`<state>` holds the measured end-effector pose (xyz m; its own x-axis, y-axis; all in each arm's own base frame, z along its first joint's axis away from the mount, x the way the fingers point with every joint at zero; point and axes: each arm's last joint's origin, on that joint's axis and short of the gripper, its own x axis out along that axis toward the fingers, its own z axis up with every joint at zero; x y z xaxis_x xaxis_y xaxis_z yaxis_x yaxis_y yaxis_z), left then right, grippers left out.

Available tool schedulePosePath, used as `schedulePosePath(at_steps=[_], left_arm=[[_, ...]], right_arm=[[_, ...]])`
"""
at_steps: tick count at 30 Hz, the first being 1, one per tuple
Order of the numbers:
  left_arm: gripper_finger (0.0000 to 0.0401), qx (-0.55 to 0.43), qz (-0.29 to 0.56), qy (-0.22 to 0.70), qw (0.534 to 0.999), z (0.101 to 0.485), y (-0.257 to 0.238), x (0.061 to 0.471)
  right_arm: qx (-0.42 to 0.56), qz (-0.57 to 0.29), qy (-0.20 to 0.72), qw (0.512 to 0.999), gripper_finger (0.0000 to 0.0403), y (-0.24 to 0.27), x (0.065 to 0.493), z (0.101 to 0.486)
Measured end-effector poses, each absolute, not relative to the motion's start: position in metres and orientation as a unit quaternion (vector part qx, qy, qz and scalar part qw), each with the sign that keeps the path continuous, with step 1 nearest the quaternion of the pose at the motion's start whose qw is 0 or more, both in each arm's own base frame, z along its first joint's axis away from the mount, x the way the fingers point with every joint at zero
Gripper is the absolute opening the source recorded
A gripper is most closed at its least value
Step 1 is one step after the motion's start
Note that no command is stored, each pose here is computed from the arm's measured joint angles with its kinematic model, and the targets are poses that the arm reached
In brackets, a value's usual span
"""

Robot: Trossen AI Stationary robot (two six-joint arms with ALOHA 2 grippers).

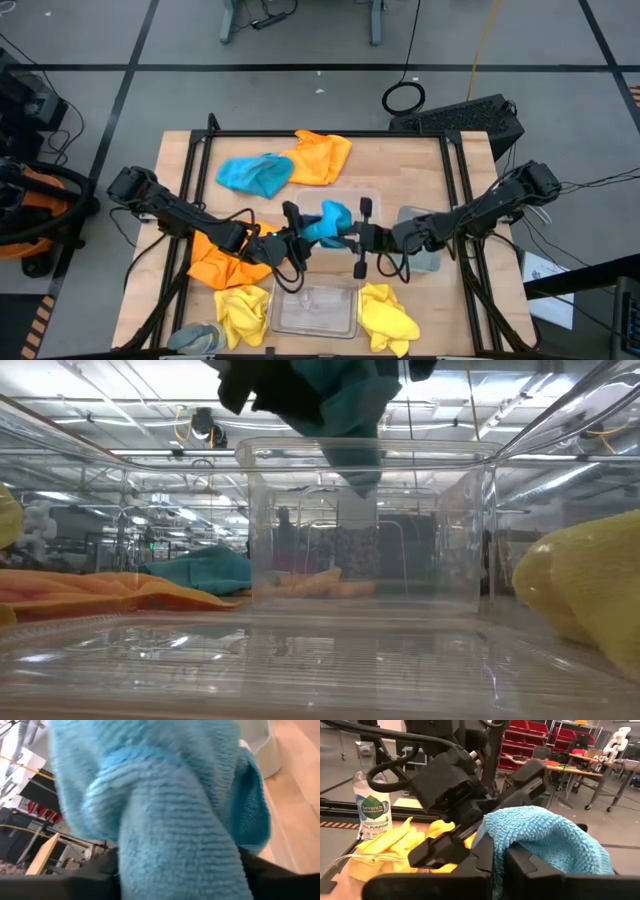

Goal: Sort microfiber towel by color & place in baskets
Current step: Put the right blue microfiber cloth into the gray bin

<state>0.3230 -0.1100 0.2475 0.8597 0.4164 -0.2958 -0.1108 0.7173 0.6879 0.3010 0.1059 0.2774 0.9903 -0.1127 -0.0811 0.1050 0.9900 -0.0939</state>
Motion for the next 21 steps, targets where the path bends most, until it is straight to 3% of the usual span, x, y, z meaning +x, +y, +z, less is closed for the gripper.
schedulePosePath(at_steps=[5, 7, 14, 21], left_arm=[[0.006, 0.339, 0.145, 0.204, 0.907, 0.258, -0.116, 0.315], [0.0023, 0.335, 0.142, 0.195, 0.911, 0.264, -0.119, 0.311], [0.0054, 0.318, 0.123, 0.18, 0.923, 0.277, -0.129, 0.295], [0.0029, 0.29, 0.155, 0.198, 0.923, 0.282, -0.122, 0.285]], right_arm=[[-0.024, -0.05, 0.054, 0.997, 0.004, 0.111, 0.299, 0.275], [-0.005, -0.047, 0.068, 0.997, 0.0064, 0.114, 0.297, 0.272], [0.005, -0.085, 0.121, 0.989, 0.0175, 0.125, 0.288, 0.26], [-0.062, -0.101, 0.087, 0.989, 0.0255, 0.148, 0.277, 0.28]])
